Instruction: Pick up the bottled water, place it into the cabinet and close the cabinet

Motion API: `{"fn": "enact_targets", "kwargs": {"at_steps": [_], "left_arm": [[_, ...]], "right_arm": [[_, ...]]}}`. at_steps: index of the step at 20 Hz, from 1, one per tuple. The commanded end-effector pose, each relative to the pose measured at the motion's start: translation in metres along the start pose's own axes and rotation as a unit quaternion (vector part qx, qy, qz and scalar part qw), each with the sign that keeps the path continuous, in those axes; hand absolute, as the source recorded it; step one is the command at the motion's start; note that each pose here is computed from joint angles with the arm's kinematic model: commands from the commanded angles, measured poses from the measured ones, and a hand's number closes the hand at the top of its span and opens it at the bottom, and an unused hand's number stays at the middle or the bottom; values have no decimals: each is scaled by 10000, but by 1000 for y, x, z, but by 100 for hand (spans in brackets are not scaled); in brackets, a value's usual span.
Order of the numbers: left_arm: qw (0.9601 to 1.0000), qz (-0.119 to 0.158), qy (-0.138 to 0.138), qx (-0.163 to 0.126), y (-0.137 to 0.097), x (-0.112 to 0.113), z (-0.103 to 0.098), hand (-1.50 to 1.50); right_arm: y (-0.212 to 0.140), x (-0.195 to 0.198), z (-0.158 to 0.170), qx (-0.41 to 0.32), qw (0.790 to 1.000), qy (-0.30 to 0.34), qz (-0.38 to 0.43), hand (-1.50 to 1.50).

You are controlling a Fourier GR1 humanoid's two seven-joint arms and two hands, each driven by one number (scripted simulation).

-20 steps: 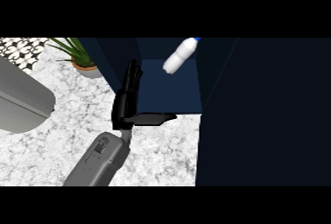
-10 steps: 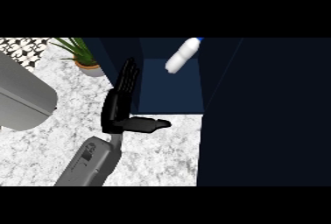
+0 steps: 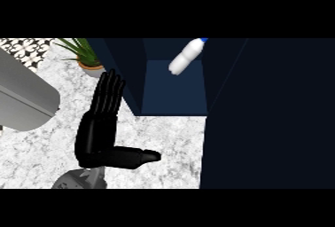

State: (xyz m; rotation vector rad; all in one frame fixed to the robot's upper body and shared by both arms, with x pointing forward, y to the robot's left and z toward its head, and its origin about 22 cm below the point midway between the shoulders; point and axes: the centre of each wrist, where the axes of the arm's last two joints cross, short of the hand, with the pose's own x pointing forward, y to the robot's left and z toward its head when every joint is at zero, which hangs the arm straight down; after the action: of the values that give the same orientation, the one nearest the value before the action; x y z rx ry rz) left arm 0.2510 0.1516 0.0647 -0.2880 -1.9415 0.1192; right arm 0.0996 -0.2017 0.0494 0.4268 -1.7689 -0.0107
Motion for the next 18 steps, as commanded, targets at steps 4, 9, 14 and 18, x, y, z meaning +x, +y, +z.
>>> {"fn": "enact_targets", "kwargs": {"at_steps": [4, 9, 14, 18], "left_arm": [[9987, 420, 76, -265, -17, 19, 47, -150], [9984, 467, -69, -310, -8, 56, 72, -150], [9994, 295, -159, 61, 18, 64, 92, -150], [9993, 294, -176, 132, 33, 86, 116, -150]], "right_arm": [[4, -12, -4, 252, 9994, 12, 253, -150], [20, 8, 6, 924, 9938, 367, 497, 150], [11, 22, 11, 1913, 9754, 787, 766, 150], [39, 34, 5, 2362, 9666, 699, 711, 150]]}}
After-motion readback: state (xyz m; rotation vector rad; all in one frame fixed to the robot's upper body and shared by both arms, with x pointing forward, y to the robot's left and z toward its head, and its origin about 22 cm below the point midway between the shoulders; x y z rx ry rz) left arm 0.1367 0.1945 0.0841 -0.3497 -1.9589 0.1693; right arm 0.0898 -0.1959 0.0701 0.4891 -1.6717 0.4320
